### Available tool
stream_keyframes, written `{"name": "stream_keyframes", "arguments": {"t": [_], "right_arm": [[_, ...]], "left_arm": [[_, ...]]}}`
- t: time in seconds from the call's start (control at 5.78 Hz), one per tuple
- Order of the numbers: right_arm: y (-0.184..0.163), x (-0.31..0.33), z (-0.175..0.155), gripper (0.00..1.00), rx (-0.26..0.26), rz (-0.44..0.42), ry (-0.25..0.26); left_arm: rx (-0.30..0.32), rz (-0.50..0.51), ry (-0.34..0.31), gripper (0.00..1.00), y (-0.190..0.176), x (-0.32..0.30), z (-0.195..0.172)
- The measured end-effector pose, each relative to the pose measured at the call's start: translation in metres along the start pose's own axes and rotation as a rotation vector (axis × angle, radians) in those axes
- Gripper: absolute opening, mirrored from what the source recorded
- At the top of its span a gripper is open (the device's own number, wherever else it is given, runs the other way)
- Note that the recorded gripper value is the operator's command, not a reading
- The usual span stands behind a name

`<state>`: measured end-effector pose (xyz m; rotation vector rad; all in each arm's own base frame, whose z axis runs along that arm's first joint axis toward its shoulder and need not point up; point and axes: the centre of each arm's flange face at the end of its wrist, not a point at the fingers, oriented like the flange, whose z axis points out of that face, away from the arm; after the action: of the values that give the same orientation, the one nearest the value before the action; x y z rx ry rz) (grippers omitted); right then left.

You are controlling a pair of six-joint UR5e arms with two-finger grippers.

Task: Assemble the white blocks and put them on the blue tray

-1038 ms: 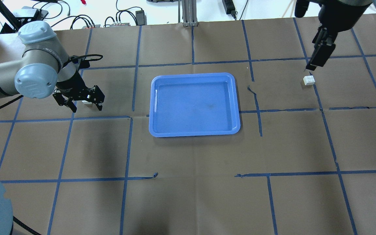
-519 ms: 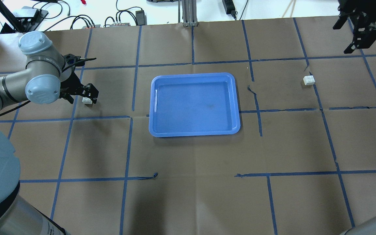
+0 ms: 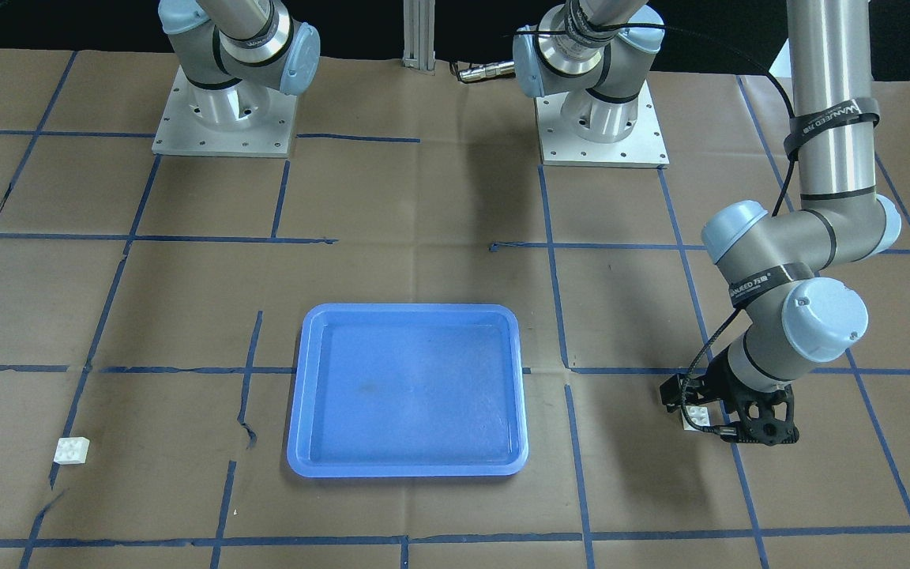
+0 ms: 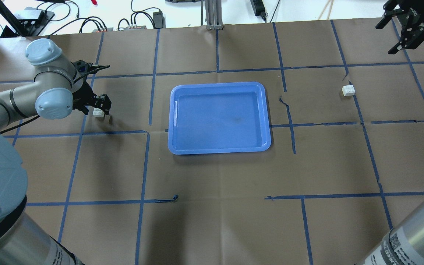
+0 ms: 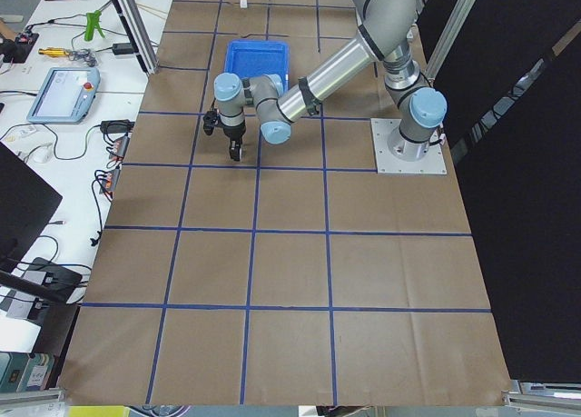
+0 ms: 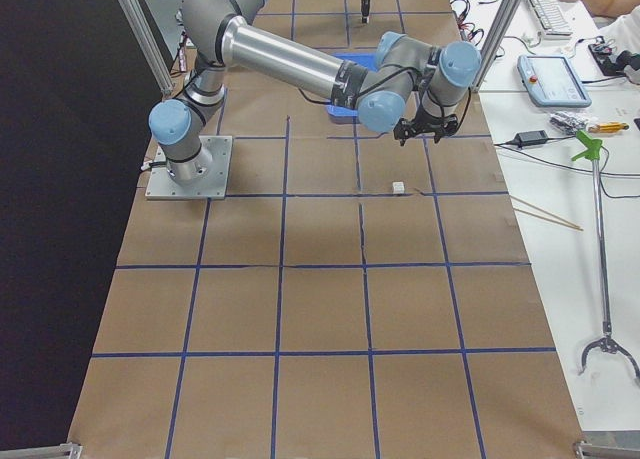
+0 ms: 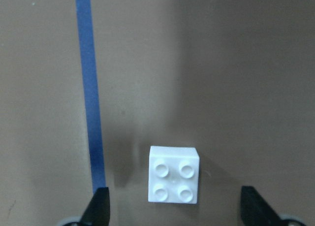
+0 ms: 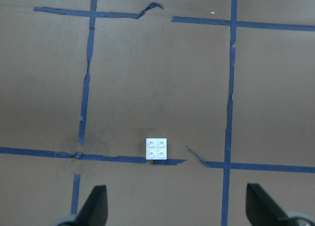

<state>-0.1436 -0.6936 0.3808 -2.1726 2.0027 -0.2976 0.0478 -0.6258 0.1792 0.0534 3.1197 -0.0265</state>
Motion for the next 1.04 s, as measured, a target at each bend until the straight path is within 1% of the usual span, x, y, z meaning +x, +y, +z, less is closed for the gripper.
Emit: {"name": "stream_keyframes", "arguments": {"t": [0.17,0.35,0.52,0.69,0.87,1.04], "right_arm": [[0.03,0.005,0.028,1.0,0.099,0.003,0.01],[0.063,0.007,0.061,1.0,0.189,0.024,0.011],[0.088,0.009,0.096,1.0,0.253,0.031,0.001],[0.1,0.009,0.124,1.0,0.296,0.023,-0.015],[0.103,0.005,0.151,1.0,0.347,0.014,-0.024],[0.101,-0.003,0.176,1.0,0.399,0.004,-0.029]], "left_arm": [[0.0,0.001,0.002,0.01,0.0,0.0,0.001],[-0.001,0.003,0.002,0.0,0.0,0.0,0.001],[0.006,0.007,-0.001,0.0,0.0,0.0,-0.004],[0.019,0.026,-0.005,0.0,-0.001,0.01,-0.014],[0.028,0.089,-0.008,0.0,-0.002,0.05,-0.032],[0.035,0.195,-0.013,0.0,0.002,0.116,-0.052]]}}
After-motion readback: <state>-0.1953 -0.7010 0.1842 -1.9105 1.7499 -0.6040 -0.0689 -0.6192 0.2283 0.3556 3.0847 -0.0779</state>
